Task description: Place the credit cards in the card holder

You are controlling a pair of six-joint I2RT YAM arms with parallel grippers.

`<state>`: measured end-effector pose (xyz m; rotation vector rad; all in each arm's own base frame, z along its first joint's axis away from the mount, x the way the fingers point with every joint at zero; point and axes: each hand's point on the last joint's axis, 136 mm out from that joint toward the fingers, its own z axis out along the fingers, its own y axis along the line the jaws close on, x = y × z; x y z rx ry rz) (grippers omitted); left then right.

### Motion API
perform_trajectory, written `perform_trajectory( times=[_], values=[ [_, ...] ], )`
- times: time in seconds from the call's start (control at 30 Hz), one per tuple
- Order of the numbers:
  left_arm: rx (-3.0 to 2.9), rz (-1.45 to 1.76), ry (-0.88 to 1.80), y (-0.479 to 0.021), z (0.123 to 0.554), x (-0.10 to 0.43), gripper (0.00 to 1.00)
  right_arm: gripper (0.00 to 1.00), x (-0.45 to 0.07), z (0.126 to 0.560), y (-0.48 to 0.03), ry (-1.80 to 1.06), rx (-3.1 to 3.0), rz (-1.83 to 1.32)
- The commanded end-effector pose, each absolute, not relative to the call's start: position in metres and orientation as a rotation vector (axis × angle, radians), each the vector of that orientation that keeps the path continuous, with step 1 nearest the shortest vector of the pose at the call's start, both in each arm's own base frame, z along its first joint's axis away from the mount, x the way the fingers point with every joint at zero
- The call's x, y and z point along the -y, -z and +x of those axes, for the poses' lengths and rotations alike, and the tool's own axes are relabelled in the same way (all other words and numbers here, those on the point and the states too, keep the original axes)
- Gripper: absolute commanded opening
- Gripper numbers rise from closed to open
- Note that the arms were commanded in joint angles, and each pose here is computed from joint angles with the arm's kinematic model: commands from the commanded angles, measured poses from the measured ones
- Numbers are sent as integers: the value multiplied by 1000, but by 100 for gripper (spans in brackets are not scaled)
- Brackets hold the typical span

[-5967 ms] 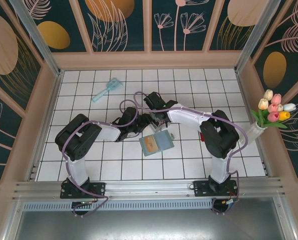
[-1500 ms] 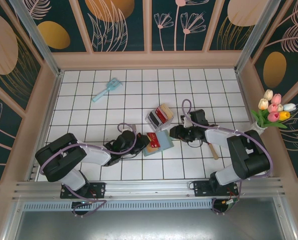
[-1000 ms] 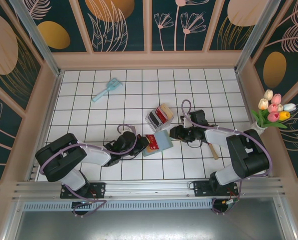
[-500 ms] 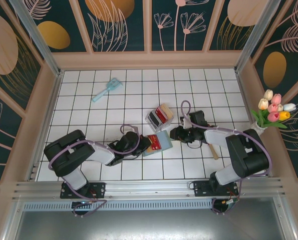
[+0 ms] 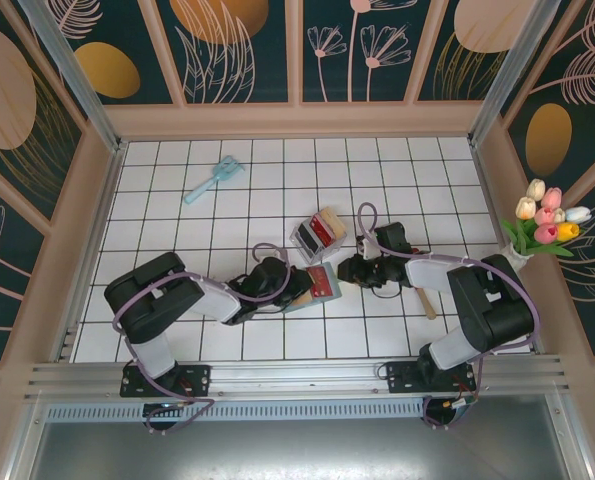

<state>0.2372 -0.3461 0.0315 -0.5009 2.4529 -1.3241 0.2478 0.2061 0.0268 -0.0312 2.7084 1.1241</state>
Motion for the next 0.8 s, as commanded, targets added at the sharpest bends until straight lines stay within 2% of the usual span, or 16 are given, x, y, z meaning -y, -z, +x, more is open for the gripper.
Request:
perform_trajectory(
  times=[0.0,0.27,0.43,0.6,0.77],
  values=[
    [-2495,-428,1321,-29,233,357,15,30,-217,234,-29,-1206,-2721,-104],
    [-2552,-365,1273,-27,234,364,27,30,-217,234,-35,-1183,-2717,-102],
    [-2534,-414,1186,-31,235,345,37,37,-203,254,-43,-996,-2697,-70],
    [-2461,-406,1131,-56,237,325,52,46,-186,284,-72,-776,-2622,-71],
    [-2432,-403,980,-69,244,301,59,48,-190,303,-109,-732,-2534,-119]
  ],
)
